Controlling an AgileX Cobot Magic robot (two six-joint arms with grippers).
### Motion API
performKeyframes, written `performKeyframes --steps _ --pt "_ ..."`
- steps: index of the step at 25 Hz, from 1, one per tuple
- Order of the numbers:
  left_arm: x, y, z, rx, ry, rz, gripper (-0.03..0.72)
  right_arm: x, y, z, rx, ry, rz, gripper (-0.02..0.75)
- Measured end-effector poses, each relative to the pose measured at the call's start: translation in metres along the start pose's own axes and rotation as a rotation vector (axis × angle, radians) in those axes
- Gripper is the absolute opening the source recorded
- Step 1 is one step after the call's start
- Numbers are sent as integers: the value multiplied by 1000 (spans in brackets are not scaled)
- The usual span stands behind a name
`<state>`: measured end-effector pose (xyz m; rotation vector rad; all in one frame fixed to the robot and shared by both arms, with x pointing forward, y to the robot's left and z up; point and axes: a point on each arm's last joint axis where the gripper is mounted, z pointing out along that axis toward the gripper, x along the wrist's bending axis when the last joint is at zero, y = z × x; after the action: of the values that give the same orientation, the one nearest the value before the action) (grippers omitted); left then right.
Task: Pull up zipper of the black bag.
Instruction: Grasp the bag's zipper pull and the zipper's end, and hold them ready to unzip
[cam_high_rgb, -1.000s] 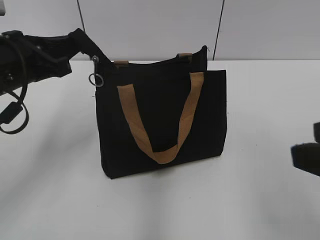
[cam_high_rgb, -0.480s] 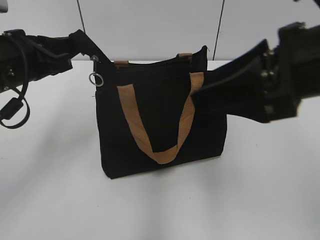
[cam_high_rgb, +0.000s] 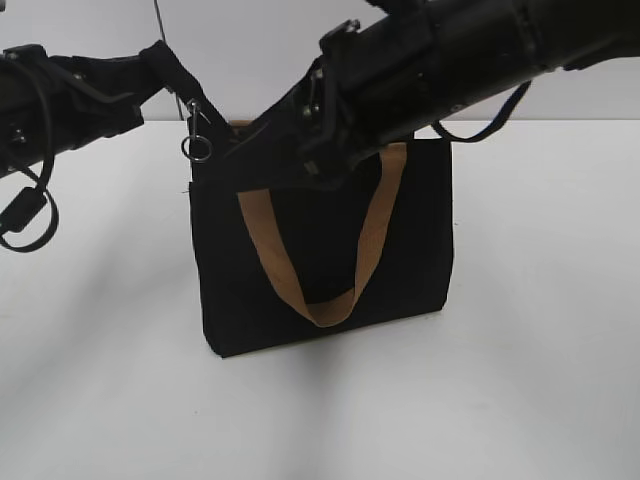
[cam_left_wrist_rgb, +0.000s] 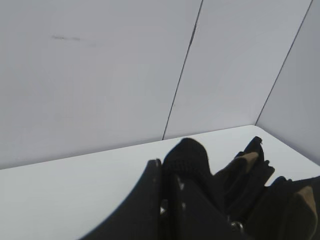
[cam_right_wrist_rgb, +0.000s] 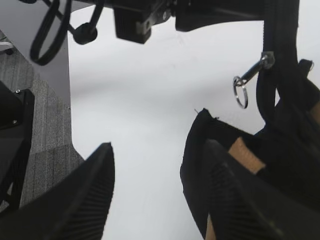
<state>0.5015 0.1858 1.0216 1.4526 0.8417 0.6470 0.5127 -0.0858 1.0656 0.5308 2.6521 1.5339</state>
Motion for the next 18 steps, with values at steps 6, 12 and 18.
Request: performKeyframes --steps 6,12,18 --pt "0 0 0 -5 -3 0 -1 -23 -2 30 23 3 26 434" --pt "0 0 0 -5 -5 2 -1 -32 -3 41 32 14 36 433" --pt "-1 0 0 -5 -6 4 -1 -41 -5 53 32 19 53 433"
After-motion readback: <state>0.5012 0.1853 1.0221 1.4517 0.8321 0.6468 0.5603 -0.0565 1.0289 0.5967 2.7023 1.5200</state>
